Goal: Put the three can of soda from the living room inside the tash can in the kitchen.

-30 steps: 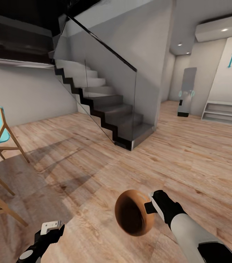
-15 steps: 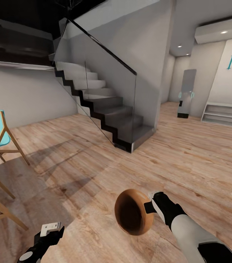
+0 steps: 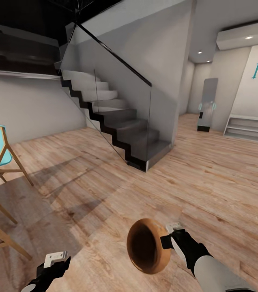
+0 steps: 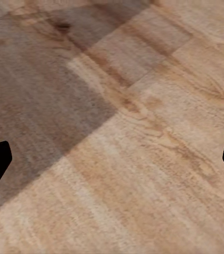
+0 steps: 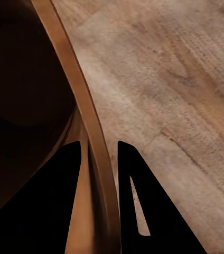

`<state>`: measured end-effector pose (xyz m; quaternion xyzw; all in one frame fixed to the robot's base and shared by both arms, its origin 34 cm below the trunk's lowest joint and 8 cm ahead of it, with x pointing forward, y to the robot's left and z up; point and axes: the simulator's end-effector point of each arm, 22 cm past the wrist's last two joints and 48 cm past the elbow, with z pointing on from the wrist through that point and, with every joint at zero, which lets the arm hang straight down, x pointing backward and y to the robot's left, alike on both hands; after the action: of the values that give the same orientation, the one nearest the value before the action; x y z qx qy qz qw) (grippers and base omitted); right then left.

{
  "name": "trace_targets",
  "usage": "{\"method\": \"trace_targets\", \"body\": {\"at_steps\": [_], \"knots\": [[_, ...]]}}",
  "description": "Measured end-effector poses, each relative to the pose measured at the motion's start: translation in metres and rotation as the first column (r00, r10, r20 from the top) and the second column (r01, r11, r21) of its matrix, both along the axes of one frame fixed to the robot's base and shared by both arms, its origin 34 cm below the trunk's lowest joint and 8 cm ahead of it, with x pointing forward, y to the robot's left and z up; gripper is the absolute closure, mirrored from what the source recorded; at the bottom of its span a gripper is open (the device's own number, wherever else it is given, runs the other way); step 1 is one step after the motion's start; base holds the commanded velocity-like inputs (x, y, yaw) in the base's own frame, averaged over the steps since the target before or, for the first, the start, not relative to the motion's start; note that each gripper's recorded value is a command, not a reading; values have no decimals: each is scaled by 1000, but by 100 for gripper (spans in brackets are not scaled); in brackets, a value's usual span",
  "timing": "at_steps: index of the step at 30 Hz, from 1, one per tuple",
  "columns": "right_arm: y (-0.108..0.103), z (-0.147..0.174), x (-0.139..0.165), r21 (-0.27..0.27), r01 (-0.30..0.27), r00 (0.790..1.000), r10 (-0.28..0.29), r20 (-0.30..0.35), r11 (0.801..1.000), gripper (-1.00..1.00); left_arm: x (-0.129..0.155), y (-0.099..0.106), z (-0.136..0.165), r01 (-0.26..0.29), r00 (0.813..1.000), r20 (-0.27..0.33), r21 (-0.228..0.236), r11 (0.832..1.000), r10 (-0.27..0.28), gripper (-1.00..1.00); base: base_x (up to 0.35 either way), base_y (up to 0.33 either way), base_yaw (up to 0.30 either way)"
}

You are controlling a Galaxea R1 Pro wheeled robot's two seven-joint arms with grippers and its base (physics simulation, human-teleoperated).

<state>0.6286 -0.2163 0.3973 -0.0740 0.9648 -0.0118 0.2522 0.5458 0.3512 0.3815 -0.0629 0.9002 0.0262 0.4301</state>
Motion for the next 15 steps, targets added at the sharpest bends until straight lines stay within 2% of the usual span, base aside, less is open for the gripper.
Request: {"method": "trace_targets", "body": {"at_steps": [3,6,9,15], "knots": [[-10,10,9,-14,-5,998,6,55,1000,100,1,0,7,0,1000,0,0,1000,0,-100,0,0,0],[3,6,0,67,-29,998,25,56,997,100,3,0,13,0,1000,0,0,1000,0,-100,0,0,0],[8,12,-1,89,-60,996,54,65,994,100,4,0,20,0,1000,-1,0,1000,0,-100,0,0,0],[-5,29,9,94,-71,991,60,116,993,100,7,0,33,1,1000,-1,0,1000,-1,-100,0,0,0]]}}
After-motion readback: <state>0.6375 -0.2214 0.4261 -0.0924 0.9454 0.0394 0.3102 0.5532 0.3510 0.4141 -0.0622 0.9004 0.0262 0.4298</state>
